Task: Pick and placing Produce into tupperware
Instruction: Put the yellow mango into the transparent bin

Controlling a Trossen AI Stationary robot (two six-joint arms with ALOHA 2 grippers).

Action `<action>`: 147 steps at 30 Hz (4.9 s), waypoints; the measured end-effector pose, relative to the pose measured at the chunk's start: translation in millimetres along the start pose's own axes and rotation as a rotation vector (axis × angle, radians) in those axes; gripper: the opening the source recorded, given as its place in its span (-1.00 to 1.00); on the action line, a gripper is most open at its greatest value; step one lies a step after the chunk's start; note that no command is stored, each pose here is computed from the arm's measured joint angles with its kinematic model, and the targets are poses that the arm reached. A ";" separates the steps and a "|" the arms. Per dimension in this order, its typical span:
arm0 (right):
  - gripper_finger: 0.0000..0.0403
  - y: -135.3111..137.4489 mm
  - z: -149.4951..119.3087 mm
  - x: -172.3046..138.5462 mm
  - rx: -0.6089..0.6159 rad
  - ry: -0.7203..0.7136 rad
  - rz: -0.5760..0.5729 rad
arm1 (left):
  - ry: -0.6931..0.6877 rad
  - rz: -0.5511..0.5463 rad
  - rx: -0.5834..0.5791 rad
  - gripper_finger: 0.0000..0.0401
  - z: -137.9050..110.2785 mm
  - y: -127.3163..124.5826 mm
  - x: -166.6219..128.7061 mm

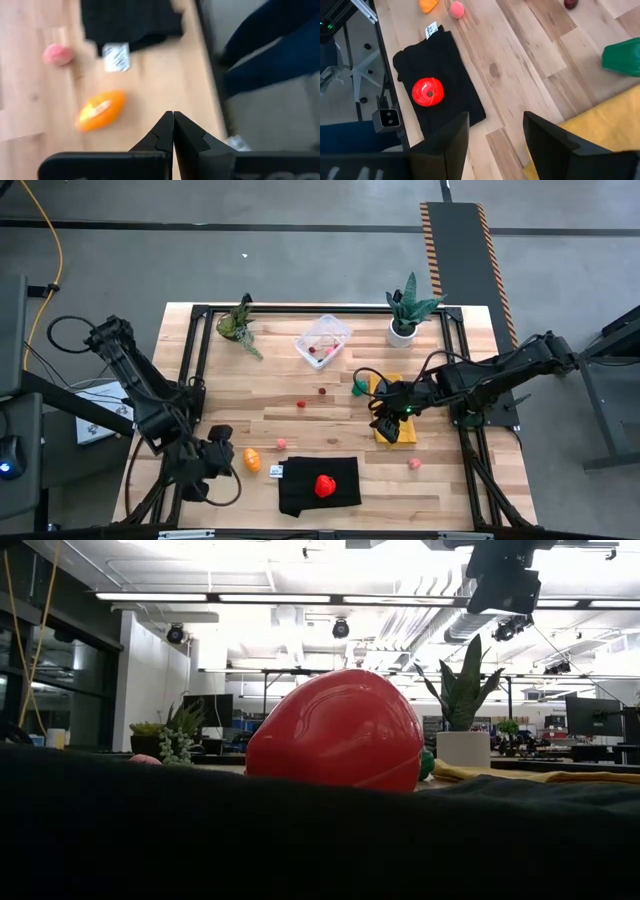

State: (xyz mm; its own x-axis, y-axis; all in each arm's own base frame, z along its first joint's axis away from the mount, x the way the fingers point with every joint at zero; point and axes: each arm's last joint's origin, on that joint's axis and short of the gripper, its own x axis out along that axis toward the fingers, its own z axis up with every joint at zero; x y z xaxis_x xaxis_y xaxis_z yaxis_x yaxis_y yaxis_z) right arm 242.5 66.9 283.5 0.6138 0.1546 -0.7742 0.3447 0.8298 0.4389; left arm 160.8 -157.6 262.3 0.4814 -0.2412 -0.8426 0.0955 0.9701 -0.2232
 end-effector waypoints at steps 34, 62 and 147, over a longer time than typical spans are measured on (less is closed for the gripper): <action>-0.12 -3.8 2.2 -0.1 0.115 -0.102 -0.108 | 0.400 0.005 0.720 -0.12 15.9 61.2 62.5; -0.12 -4.4 2.4 -0.3 0.129 -0.115 -0.123 | 0.369 0.001 0.764 0.08 20.4 58.9 88.7; -0.12 -6.1 2.0 -0.4 0.104 -0.129 -0.158 | 0.379 -0.116 0.741 0.04 15.3 83.0 122.8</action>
State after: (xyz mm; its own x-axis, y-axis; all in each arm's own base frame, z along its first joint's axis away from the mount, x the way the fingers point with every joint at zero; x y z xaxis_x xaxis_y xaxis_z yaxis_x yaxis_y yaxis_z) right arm 241.6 60.7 282.1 0.6299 -0.0479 -0.7752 0.5108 0.7774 0.3670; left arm 241.2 -106.2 147.8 0.1200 -0.2052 -0.9713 0.7376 0.6733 -0.0511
